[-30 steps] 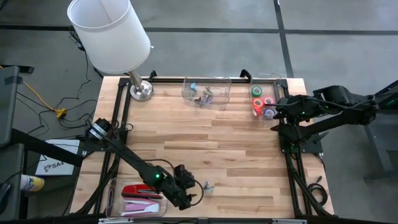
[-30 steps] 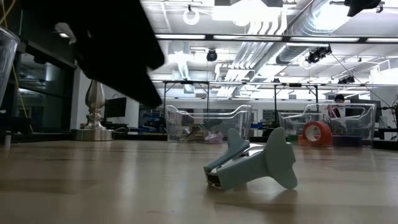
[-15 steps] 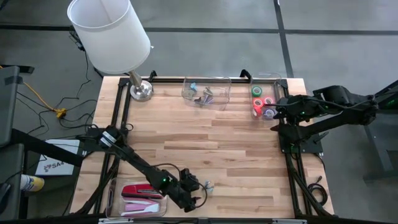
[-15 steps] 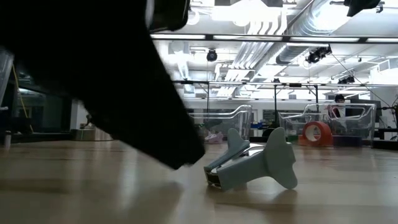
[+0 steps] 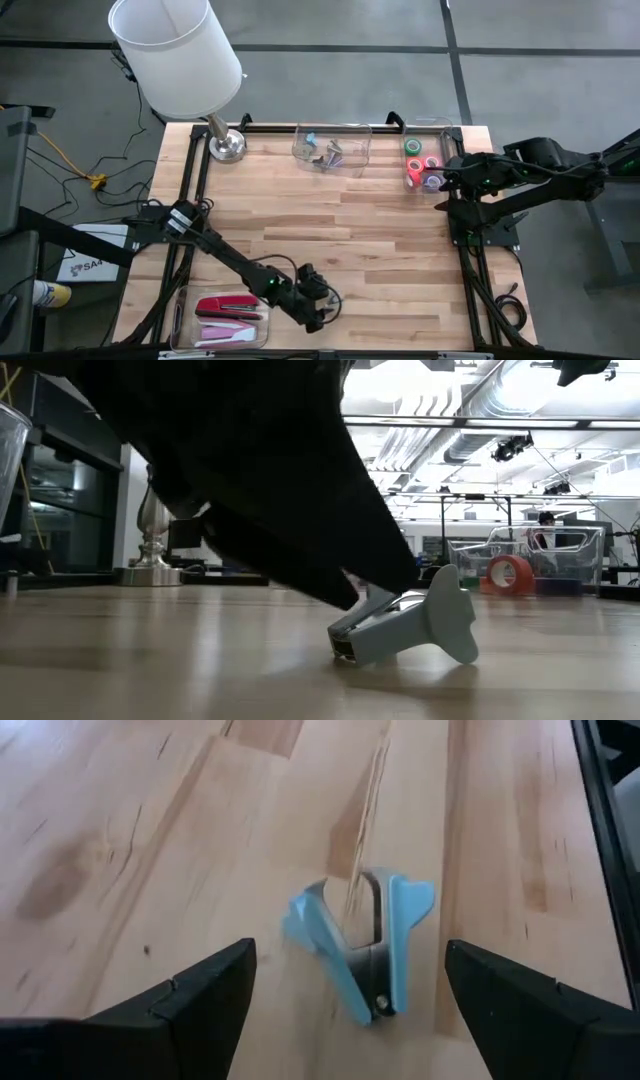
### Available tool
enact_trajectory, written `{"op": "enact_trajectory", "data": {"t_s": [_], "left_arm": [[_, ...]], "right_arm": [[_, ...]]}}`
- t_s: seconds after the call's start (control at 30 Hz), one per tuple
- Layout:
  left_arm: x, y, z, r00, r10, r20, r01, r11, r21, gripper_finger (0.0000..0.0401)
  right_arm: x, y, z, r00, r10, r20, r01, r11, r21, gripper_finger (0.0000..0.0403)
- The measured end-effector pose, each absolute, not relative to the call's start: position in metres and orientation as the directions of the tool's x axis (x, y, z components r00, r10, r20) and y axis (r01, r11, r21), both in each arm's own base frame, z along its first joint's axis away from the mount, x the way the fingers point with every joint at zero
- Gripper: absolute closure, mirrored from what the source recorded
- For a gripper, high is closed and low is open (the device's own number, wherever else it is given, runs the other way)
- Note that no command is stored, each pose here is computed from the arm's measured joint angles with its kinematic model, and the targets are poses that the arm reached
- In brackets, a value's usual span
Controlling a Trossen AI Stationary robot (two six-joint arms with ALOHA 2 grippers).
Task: Pick and place Stapler, Stapler remover, tape
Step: Put the blue staple remover into the top left transparent bin
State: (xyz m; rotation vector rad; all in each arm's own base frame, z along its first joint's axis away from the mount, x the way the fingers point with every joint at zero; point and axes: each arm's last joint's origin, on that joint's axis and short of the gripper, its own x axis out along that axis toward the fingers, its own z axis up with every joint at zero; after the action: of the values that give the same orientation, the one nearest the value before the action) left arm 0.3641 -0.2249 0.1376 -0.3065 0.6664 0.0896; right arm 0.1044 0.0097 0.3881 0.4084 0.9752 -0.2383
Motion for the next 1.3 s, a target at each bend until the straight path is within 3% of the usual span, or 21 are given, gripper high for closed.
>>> {"op": "enact_trajectory", "data": {"t_s": [0.23, 0.87, 1.3], "left_arm": [[0.368, -0.226, 0.141, 0.798, -0.081, -0.597, -0.077, 0.969, -0.235, 0.0082], [0.37, -0.228, 0.136, 0.8, -0.089, -0.593, -0.005, 0.988, -0.156, 0.0082], [0.388, -0.237, 0.114, 0.806, -0.009, -0.592, -0.039, 0.997, -0.068, 0.0082]], "right_arm": [[0.104, 0.01, 0.388, 0.543, -0.013, -0.839, 0.374, 0.899, 0.228, 0.0136], [0.104, 0.01, 0.388, 0.544, -0.013, -0.839, 0.374, 0.899, 0.228, 0.0136], [0.104, 0.01, 0.388, 0.544, -0.013, -0.839, 0.377, 0.897, 0.23, 0.0136]]}}
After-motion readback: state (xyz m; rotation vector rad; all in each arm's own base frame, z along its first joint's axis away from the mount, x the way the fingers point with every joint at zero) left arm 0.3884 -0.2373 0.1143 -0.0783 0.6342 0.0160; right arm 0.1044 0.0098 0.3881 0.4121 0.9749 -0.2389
